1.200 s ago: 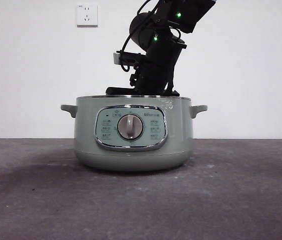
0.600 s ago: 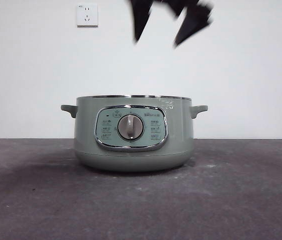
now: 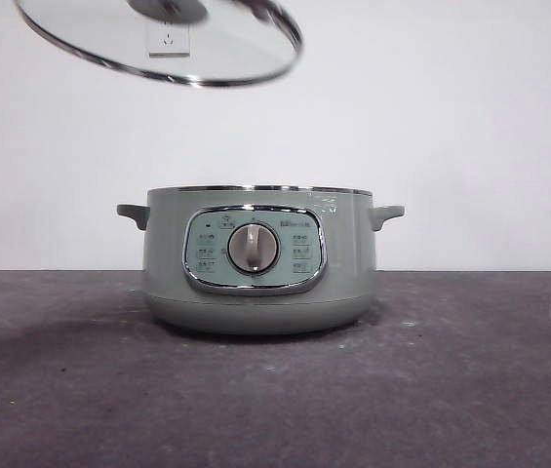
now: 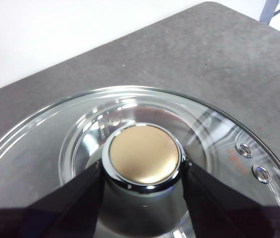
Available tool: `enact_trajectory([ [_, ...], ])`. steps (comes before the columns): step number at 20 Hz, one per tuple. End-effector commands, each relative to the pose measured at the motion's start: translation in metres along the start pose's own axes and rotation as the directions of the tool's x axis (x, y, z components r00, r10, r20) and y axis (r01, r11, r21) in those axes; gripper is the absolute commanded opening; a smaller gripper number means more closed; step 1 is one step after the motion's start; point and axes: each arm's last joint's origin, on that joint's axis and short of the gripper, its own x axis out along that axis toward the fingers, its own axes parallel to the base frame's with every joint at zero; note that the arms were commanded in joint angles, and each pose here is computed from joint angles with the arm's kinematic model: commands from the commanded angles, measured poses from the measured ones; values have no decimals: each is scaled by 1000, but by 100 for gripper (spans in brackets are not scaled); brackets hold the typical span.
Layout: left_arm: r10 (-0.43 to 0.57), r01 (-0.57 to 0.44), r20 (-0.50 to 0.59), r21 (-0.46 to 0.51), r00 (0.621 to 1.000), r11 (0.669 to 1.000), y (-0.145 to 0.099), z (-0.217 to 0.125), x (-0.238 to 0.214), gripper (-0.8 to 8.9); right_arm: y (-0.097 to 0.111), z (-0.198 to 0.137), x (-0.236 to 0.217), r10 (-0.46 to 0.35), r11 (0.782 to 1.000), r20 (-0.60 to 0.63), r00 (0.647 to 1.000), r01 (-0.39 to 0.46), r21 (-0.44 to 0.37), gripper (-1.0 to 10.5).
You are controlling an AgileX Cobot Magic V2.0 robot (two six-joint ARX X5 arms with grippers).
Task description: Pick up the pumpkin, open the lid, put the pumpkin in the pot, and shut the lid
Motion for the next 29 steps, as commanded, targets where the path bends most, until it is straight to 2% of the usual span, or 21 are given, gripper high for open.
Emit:
enact_trajectory([
  [1,-23,22,51,37,998,999,0,5,21,-9,3,-7,-10,85,996,-38,996,-83,32,599],
  [6,-38,36,43,41,998,998,3,-2,65,-8,5,-17,-23,160,987,-110,981,-157,42,599],
  [11,-45,43,34,46,998,998,3,-13,103,-8,7,-25,-28,171,985,-178,969,-166,44,599],
  [17,-48,48,3,38,999,998,8,-31,142,-8,7,-27,-34,179,984,-181,967,-175,41,599],
  [26,-55,56,-14,35,998,998,8,-39,157,-9,7,-28,-37,180,984,-174,968,-175,39,599],
  [29,-63,64,-61,25,996,998,7,-44,157,-9,7,-28,-37,179,984,-174,968,-175,39,598],
])
